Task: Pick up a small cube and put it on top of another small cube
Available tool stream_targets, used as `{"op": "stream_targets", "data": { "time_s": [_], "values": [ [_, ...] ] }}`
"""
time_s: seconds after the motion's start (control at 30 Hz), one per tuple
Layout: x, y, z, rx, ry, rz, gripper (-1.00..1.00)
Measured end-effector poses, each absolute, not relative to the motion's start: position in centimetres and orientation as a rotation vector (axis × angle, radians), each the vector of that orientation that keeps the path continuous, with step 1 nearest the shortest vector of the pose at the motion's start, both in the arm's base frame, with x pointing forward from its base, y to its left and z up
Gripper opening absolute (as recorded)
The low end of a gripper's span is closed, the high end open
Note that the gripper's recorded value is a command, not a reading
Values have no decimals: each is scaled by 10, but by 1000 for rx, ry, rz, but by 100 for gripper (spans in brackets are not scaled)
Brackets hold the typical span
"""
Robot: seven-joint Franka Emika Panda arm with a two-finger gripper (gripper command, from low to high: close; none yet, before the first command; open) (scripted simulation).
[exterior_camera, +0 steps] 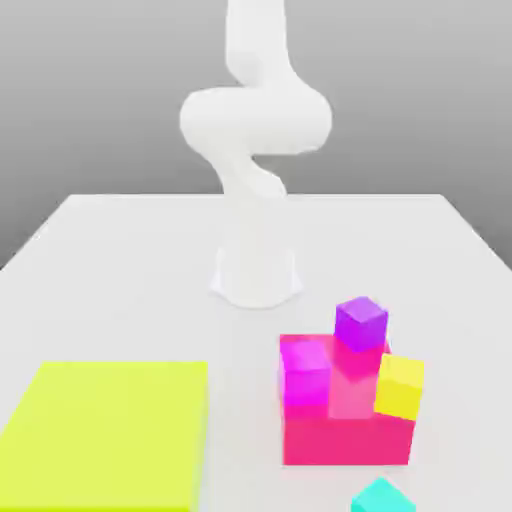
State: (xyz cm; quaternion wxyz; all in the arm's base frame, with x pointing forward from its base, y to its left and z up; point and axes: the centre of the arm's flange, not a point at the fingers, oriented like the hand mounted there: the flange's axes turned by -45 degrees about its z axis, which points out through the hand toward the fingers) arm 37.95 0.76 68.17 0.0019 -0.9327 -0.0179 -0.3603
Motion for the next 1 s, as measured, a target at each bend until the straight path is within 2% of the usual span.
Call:
{"op": "stream_targets", "data": {
  "time_s": [0.23, 0.5, 0.73, 1.0],
  "values": [
    [459, 36, 585, -3007, -283, -866, 0],
    [515, 75, 455, -3045, -544, -562, 0],
    [531, 111, 330, -3031, -780, -291, 0],
    [518, 137, 187, -2980, -996, -14, 0]
  ]
}}
